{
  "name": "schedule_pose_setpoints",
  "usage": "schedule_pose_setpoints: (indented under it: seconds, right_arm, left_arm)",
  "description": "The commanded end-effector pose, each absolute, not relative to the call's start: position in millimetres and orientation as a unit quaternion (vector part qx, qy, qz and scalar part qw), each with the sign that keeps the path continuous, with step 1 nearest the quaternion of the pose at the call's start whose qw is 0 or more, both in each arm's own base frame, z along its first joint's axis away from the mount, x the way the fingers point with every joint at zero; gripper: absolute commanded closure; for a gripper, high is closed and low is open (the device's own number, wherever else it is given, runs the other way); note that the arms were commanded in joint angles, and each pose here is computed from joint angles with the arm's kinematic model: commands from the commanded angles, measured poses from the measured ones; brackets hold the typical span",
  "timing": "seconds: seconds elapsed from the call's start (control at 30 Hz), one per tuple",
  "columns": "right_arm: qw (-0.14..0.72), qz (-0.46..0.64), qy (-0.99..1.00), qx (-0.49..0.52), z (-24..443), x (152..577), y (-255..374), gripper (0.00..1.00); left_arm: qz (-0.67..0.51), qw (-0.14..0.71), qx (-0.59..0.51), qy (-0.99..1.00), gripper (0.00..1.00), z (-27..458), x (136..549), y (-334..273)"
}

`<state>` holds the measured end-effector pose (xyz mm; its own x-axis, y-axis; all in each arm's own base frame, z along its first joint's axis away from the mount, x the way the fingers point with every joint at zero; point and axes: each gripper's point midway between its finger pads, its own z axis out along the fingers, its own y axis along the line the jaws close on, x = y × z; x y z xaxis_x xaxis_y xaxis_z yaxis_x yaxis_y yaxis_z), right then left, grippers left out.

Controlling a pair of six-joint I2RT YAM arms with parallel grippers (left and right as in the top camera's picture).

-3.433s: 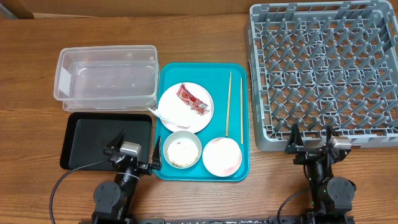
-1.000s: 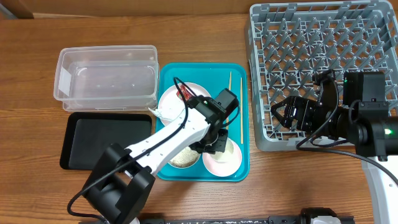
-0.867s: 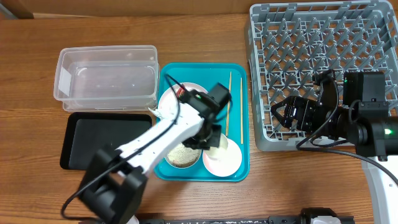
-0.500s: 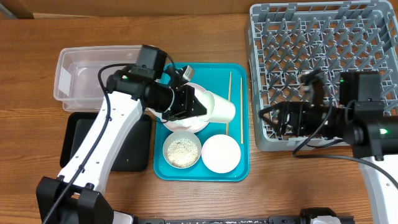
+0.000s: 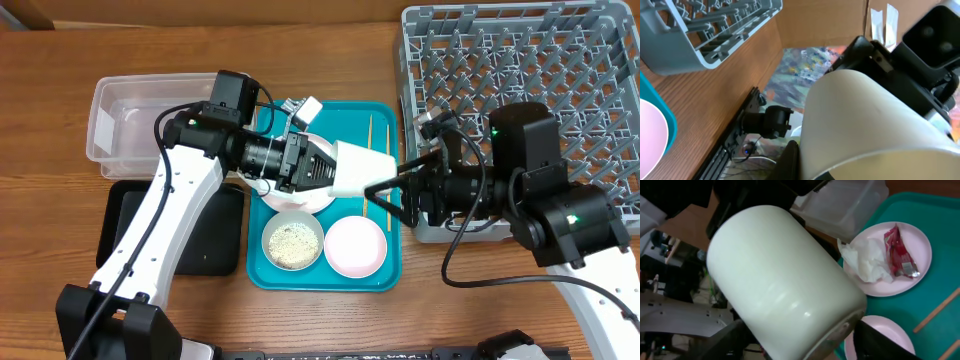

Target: Sort waste into correct bins and load items into the dishwasher

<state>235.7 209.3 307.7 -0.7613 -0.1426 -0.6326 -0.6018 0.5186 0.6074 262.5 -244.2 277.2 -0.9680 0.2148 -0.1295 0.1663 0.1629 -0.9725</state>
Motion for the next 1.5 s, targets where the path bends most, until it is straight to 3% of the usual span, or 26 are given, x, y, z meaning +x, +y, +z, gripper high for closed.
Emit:
schedule_pose_setpoints:
  seconds: [0.0, 0.13, 0.23, 0.3, 0.37, 0.43, 0.5, 0.53, 0.57, 0.6, 0.63, 0.87, 1.07, 1.23, 1.33, 1.47]
  right_arm:
    - [0.249, 0.458, 0.819, -0.239, 311, 229, 224, 0.36]
    - [0.253, 0.457, 0.818, -0.239, 312, 231, 223, 0.46]
    - [0.261, 0.455, 0.815, -0.245, 313, 232, 223, 0.18]
    - [0.268, 0.453, 0.812, -0.252, 314, 233, 224, 0.18]
    - [0.272, 0.454, 0.81, -0.254, 316, 235, 224, 0.2]
    - [0.273, 0.454, 0.809, -0.254, 316, 235, 224, 0.28]
    - [0.272, 0.454, 0.809, -0.254, 316, 234, 224, 0.45]
    - [0.272, 0.454, 0.81, -0.254, 316, 234, 224, 0.45]
    - [0.273, 0.453, 0.81, -0.255, 316, 235, 224, 0.39]
    - [0.276, 0.446, 0.813, -0.252, 314, 237, 223, 0.2]
    - [0.278, 0.435, 0.82, -0.246, 311, 240, 220, 0.16]
    - [0.279, 0.415, 0.834, -0.233, 304, 244, 214, 0.08]
    - [0.275, 0.451, 0.806, -0.268, 314, 233, 220, 0.22]
    - [0.27, 0.48, 0.782, -0.294, 324, 221, 225, 0.18]
    - [0.281, 0.477, 0.781, -0.289, 327, 223, 220, 0.11]
    - [0.289, 0.471, 0.789, -0.268, 327, 231, 209, 0.19]
  left_arm:
    - [0.673, 0.023, -0.163, -0.721, 0.96, 299, 248, -253]
    - [0.673, 0.023, -0.166, -0.721, 0.96, 299, 247, -254]
    - [0.675, 0.026, -0.171, -0.717, 0.96, 300, 244, -256]
    - [0.681, 0.031, -0.176, -0.71, 0.96, 303, 240, -258]
    - [0.69, 0.033, -0.184, -0.699, 0.96, 308, 237, -260]
    - [0.696, 0.033, -0.187, -0.692, 0.96, 310, 236, -260]
    - [0.697, 0.033, -0.187, -0.692, 0.96, 310, 236, -260]
    - [0.704, 0.034, -0.19, -0.684, 0.96, 314, 235, -259]
    - [0.71, 0.034, -0.193, -0.677, 0.96, 317, 234, -259]
    - [0.71, 0.035, -0.192, -0.677, 0.96, 317, 234, -259]
    - [0.71, 0.035, -0.191, -0.677, 0.96, 317, 234, -259]
    - [0.71, 0.033, -0.193, -0.676, 0.96, 317, 234, -259]
    - [0.709, 0.032, -0.193, -0.677, 0.96, 317, 234, -259]
    - [0.692, 0.027, -0.191, -0.695, 0.96, 308, 236, -259]
    - [0.686, 0.026, -0.189, -0.703, 0.96, 305, 237, -259]
    - [0.686, 0.026, -0.189, -0.702, 0.96, 305, 237, -260]
